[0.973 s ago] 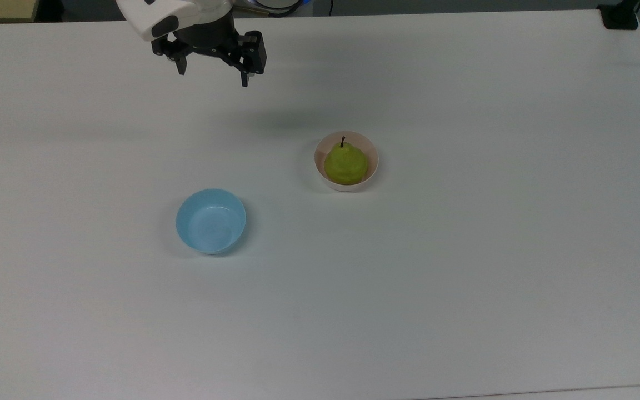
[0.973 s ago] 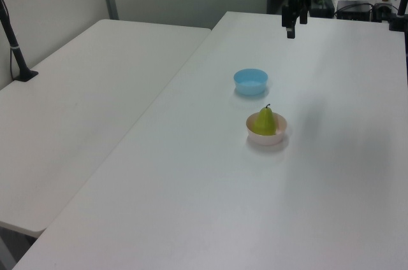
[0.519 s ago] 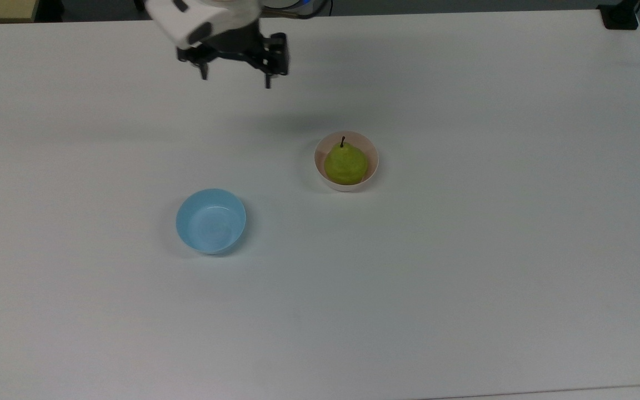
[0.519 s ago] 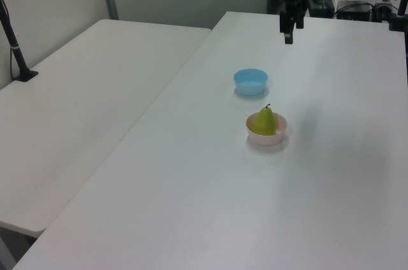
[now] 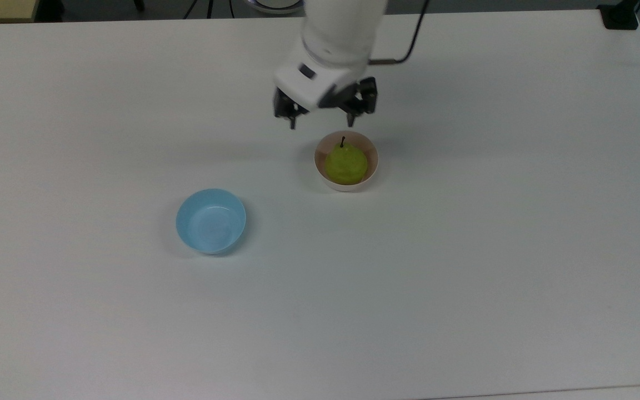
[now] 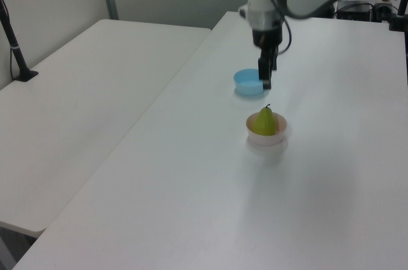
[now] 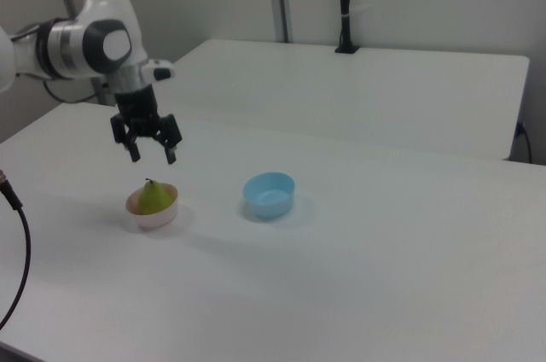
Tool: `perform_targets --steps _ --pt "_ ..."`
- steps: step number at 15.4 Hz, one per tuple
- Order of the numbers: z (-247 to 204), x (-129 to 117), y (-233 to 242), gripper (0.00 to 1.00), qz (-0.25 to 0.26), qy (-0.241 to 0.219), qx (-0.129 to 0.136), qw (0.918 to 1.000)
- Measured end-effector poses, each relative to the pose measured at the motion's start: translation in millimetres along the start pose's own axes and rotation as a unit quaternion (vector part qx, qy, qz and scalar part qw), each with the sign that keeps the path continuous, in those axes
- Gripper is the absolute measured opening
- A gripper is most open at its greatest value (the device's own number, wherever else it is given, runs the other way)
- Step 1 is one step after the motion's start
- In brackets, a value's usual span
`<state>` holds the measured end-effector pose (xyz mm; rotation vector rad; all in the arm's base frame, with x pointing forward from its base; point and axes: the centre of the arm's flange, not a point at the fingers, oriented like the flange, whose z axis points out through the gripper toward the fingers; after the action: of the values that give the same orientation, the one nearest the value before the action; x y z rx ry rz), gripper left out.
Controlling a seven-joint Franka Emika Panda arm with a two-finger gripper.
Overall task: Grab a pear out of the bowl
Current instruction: 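Move the open gripper over the pink bowl and lower toward the pear, then close the gripper around the green pear inside the pink bowl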
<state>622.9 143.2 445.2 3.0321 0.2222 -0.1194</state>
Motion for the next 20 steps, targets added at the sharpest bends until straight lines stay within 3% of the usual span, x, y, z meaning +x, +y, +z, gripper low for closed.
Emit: perform_targets --steps 7,11,16,18,20 --pt "86 12 -49 1.00 -0.035 -0.059 -0.018 0.9974" --pt "113 14 -51 1.00 -0.039 -0.058 -0.020 0.9974" --pt "110 20 -52 1.00 -0.040 -0.032 -0.018 0.9985" --pt "110 20 -54 0.84 -0.041 -0.030 -0.018 0.9985" --pt "109 20 -53 0.81 -0.041 -0.029 -0.018 0.9985"
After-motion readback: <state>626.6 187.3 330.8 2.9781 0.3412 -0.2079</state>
